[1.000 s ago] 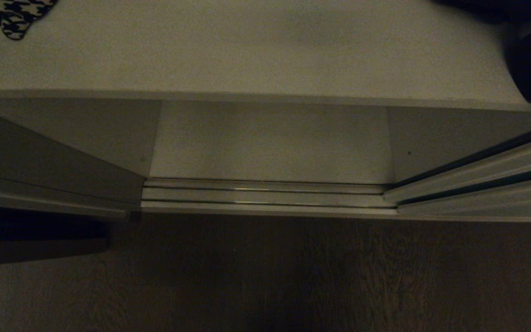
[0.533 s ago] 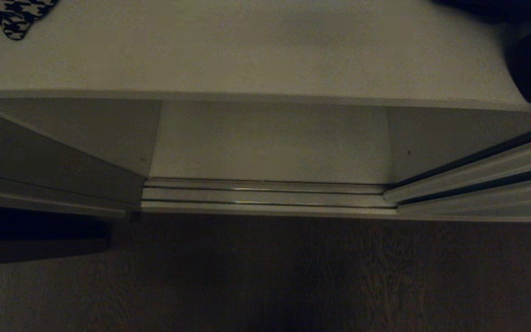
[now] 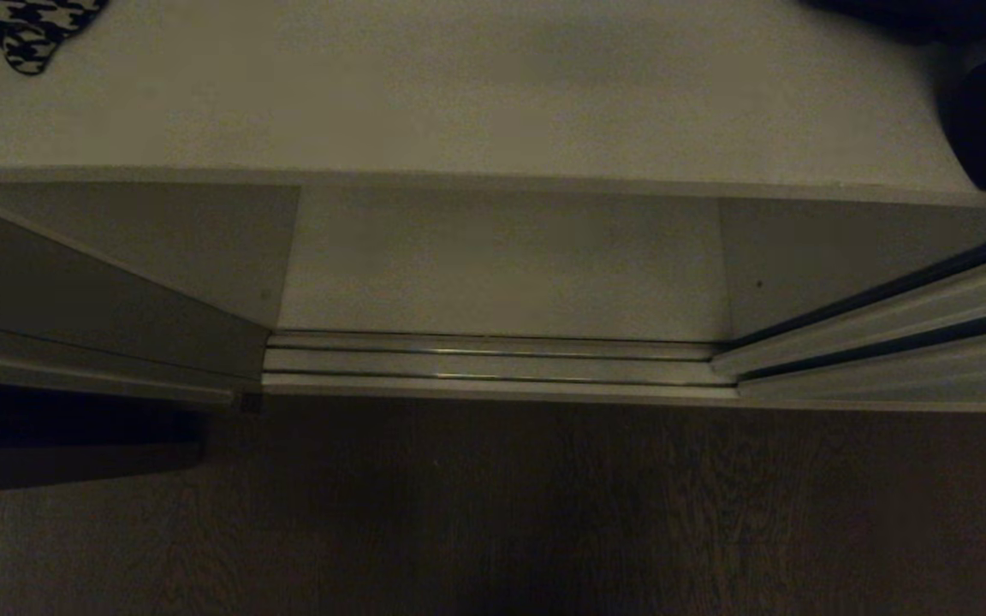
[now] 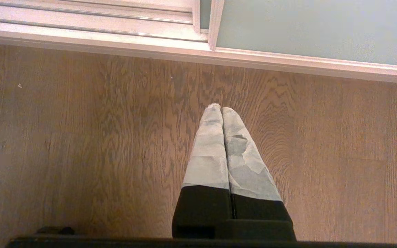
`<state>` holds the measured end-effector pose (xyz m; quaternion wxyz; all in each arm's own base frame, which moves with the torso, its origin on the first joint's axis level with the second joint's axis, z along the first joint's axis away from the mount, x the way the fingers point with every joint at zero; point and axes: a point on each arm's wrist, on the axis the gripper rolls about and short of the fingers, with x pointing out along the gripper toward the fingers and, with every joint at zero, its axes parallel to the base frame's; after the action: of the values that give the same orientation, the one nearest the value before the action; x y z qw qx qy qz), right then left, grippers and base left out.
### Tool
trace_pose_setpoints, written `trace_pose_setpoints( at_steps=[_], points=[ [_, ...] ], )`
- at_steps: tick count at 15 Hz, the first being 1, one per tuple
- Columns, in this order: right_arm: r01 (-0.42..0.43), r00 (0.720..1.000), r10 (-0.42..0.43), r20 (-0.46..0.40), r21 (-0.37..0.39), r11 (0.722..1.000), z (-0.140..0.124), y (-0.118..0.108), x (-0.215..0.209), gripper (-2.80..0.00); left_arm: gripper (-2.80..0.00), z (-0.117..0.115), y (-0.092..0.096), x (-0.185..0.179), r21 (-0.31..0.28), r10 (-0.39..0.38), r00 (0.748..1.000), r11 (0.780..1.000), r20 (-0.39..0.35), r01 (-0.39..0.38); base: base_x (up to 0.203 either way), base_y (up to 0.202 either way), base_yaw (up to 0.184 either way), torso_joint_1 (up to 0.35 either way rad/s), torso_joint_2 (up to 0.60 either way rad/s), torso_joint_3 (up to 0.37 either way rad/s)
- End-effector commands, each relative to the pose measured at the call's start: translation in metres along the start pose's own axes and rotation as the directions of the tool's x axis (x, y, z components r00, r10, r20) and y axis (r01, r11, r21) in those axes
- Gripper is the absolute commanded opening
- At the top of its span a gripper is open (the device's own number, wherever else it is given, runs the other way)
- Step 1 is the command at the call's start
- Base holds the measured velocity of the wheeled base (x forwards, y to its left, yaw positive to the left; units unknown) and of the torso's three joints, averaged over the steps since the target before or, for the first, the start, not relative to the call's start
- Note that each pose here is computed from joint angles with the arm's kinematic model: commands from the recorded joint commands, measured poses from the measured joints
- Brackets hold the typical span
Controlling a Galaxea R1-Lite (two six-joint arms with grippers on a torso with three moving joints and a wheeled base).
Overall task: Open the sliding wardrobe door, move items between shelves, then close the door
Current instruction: Close the door
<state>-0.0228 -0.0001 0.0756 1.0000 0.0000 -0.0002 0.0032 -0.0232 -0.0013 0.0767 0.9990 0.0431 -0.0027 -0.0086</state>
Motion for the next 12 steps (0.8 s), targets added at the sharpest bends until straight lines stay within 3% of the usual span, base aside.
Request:
trace_pose_setpoints(
  at_steps=[1, 7, 12],
  points=[
    [0.000, 1.000, 0.000, 0.004, 0.000, 1.000, 0.0000, 0.0000, -0.0003, -2.80, -2.80, -0.0010, 0.0000, 0.0005, -0.009, 0.002, 1.000, 1.000, -0.005, -0.002, 0.000, 0.000, 0.000, 0.000, 0.00, 0.000],
    [0.000, 1.000, 0.000, 0.004, 0.000, 1.000, 0.0000, 0.0000, -0.0003, -2.80, -2.80, -0.0007, 0.0004, 0.0005, -0.034, 0.022, 1.000, 0.999, -0.004, -0.022, 0.000, 0.000, 0.000, 0.000, 0.00, 0.000],
    [-0.001, 1.000, 0.001, 0.004, 0.000, 1.000, 0.0000, 0.0000, -0.0003, -2.80, -2.80, -0.0015, 0.0004, 0.0005, -0.017, 0.021, 1.000, 1.000, -0.016, -0.022, 0.000, 0.000, 0.000, 0.001, 0.00, 0.029]
  ],
)
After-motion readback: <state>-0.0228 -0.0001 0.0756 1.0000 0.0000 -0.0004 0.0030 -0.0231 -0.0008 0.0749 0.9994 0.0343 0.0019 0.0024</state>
